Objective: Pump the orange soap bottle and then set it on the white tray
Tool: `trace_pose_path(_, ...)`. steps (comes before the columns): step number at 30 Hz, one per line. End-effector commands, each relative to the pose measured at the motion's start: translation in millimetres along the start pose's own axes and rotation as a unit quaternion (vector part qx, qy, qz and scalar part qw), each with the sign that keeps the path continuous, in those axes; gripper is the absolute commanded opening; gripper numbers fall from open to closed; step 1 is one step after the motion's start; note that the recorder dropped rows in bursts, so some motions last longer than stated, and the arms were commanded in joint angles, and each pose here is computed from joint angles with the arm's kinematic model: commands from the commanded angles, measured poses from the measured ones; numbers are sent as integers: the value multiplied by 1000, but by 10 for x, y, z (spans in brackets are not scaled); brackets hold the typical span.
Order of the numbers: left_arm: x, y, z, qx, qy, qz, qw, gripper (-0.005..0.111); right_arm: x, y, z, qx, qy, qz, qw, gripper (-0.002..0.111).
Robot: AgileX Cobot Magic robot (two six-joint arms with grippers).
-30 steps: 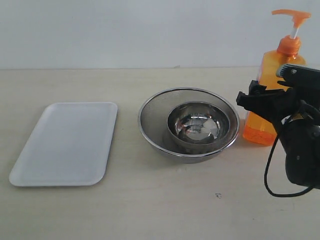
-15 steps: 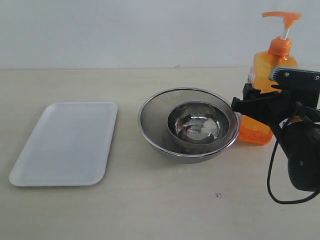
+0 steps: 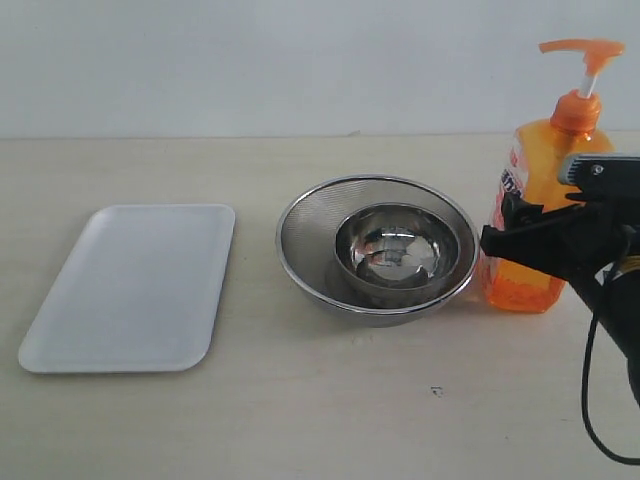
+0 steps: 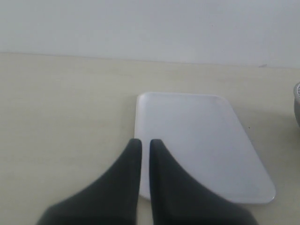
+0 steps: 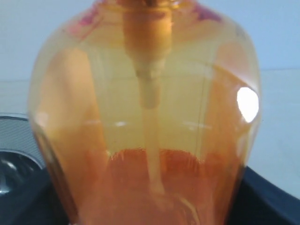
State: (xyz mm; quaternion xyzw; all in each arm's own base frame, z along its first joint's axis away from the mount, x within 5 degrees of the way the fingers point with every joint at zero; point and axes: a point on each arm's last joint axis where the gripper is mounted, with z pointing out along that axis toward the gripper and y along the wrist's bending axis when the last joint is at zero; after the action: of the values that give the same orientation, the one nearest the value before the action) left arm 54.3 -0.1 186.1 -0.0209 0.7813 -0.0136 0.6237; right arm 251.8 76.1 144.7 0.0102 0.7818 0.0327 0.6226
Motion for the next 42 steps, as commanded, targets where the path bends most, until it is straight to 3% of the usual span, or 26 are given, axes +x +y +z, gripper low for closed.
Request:
trace_pose_path(1, 6, 2, 1, -1, -2, -1, 1000, 6, 33, -1, -45, -9, 16, -1, 1000, 0)
trace_pose_path(4, 6, 2, 1, -1, -2, -1, 1000, 6, 54, 4, -46, -11, 28, 1, 1000, 3)
trace_pose_path(7, 6, 2, 1, -1, -2, -1, 1000, 6, 51, 23, -47, -23, 26, -6, 999, 25)
trace_pose_path(10, 6, 2, 1, -1, -2, -1, 1000, 6, 46, 25, -47, -23, 23, -7, 999, 66)
trace_pose_path(12, 6, 2, 1, -1, -2, -1, 1000, 6, 25, 24, -46, -23, 11, -6, 1000, 100)
trace_pose_path(13, 6, 2, 1, -1, -2, -1, 1000, 6, 11, 22, -46, -22, 4, -7, 1000, 104)
trace_pose_path(30, 6, 2, 1, -1, -2, -1, 1000, 6, -111, 6, 16, 1, -50, 45, 998, 104)
trace_pose_path(38, 6, 2, 1, -1, -2, -1, 1000, 6, 30, 17, 186, 21, -55, -1, 998, 103)
trace_pose_path(40, 6, 2, 1, -1, -2, -1, 1000, 6, 64, -2, 193, 31, -48, -2, 998, 93)
trace_pose_path(42, 6, 2, 1, -1, -2, -1, 1000, 6, 63, -7, 194, 33, -48, -9, 998, 64)
